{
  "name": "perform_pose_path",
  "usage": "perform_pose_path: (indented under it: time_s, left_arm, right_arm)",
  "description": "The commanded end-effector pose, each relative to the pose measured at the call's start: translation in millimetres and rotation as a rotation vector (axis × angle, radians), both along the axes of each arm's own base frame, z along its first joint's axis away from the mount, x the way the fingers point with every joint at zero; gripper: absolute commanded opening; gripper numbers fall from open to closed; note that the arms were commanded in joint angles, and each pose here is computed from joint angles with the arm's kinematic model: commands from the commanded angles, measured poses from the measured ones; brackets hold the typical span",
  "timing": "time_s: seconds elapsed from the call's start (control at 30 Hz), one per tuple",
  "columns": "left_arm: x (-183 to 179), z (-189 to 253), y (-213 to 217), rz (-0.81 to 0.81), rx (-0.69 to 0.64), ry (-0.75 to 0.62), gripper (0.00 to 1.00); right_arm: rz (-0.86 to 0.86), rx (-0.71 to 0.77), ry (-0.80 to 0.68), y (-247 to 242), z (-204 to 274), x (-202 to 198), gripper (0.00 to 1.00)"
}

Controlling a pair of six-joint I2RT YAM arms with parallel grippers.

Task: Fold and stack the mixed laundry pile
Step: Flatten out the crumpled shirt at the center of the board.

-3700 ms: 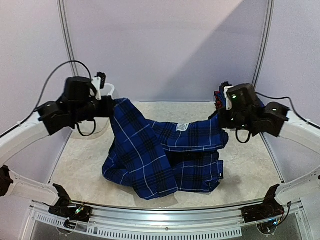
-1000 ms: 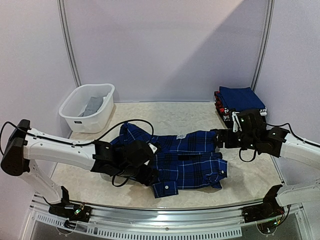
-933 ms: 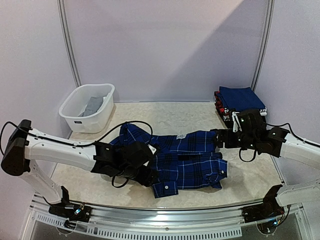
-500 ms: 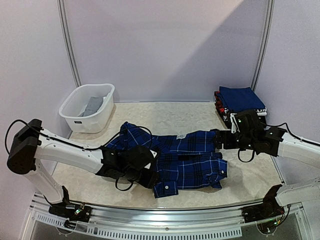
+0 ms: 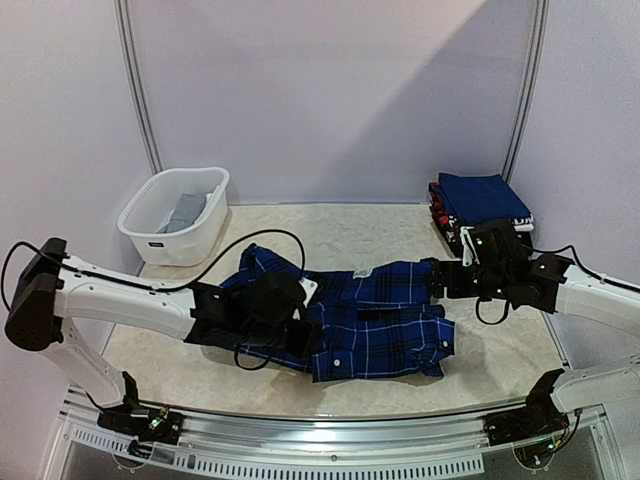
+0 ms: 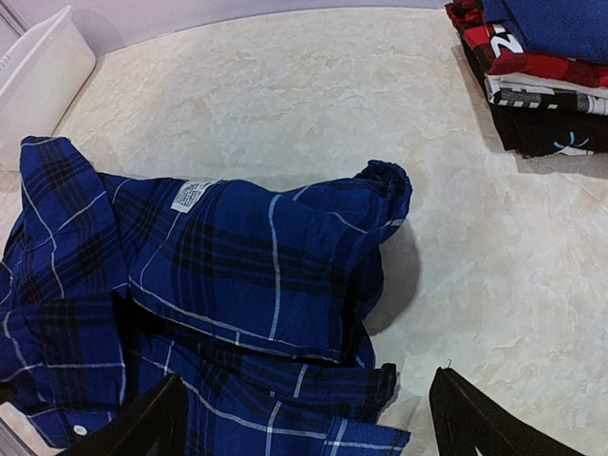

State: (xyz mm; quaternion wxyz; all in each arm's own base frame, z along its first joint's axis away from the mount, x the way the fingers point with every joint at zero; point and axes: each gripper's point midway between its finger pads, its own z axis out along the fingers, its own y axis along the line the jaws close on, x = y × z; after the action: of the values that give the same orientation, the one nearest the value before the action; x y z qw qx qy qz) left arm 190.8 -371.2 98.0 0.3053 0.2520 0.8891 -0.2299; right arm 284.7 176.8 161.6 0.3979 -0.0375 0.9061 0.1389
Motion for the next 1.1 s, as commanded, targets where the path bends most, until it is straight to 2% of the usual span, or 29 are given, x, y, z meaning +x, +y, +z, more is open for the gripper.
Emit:
perform_pose_path:
  time_s: [0.0, 0.2, 0.5, 0.73, 1.07]
  left_arm:
    - [21.4, 71.9, 4.8, 0.042, -0.040, -0.152, 0.00]
    - [62.8, 130.4, 31.4, 0.137, -0.071, -0.267, 0.00]
    - [153.2, 201.4, 65.0, 0.260, -0.045, -0.413, 0.00]
    - [220.2, 260.2, 80.4, 0.283, -0.118, -0.487, 0.00]
    - [319.5, 305.1, 86.0, 0.276, -0.126, -0.614, 0.00]
  right_arm:
    - [0.031, 0.011, -0.017, 6.1, 3.9, 1.2, 0.89]
    - [0.055, 0.024, -0.038, 13.4, 13.1, 5.2, 0.89]
    - [0.088, -0.004, -0.078, 21.4, 9.7, 16.1, 0.90]
    - [0.095, -0.035, -0.112, 26.7, 6.5, 29.1, 0.90]
    - [0.044, -0.107, -0.159, 27.5, 7.7, 55.2, 0.91]
